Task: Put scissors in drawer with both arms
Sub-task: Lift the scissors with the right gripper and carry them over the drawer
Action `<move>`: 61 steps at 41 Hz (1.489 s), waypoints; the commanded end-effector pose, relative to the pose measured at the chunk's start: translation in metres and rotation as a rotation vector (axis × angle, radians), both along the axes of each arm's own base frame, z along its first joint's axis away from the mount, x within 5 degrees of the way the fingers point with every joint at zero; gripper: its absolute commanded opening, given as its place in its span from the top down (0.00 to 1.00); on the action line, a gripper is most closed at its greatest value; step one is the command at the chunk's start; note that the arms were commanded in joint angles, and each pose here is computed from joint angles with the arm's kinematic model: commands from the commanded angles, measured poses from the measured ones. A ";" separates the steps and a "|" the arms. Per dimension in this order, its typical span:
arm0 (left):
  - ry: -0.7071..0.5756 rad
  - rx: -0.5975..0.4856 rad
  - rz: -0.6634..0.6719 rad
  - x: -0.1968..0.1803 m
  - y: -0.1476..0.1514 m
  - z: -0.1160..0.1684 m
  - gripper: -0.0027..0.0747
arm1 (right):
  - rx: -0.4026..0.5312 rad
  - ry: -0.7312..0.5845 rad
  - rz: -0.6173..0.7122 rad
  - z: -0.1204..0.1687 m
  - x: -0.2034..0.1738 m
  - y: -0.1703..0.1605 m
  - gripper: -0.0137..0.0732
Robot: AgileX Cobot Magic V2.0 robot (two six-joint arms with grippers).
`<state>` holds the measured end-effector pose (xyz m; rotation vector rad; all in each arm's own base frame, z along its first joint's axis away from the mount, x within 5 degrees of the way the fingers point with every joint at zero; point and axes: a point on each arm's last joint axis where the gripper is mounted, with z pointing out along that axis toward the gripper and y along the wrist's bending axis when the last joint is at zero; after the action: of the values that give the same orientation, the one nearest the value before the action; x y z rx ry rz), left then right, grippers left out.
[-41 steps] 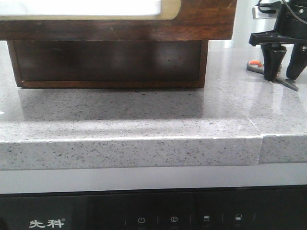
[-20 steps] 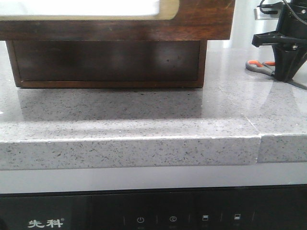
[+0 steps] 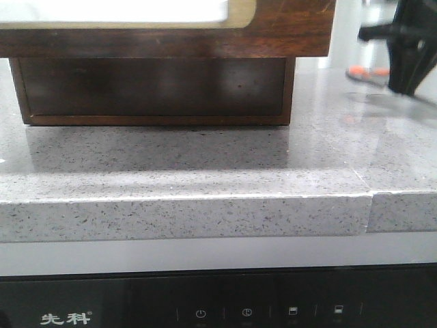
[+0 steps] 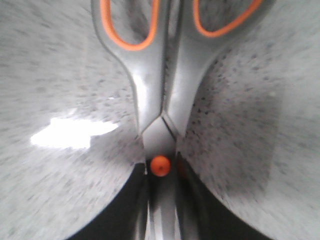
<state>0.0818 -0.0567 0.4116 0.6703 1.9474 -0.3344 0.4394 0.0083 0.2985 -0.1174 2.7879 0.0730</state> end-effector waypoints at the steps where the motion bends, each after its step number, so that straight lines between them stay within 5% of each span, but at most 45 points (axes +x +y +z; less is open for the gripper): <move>1: -0.078 -0.066 -0.005 0.000 -0.001 0.016 0.26 | 0.000 -0.186 0.012 0.067 -0.026 -0.001 0.76; 19: -0.078 -0.066 -0.005 0.000 -0.001 0.016 0.26 | 0.001 -0.558 0.036 0.188 -0.120 0.000 0.76; 31: -0.078 -0.066 -0.005 0.000 -0.001 0.016 0.26 | 0.080 -0.824 0.216 0.247 -0.190 0.016 0.76; 44: -0.078 -0.066 -0.005 0.000 -0.001 0.016 0.26 | 0.263 -1.006 0.603 0.273 -0.230 0.049 0.76; 61: -0.080 -0.067 -0.005 0.000 -0.001 0.016 0.26 | 0.306 -1.034 1.027 0.257 -0.220 0.123 0.76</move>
<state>0.0818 -0.0567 0.4116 0.6703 1.9474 -0.3344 0.2212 0.1212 0.5438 -1.1379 1.5494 0.5110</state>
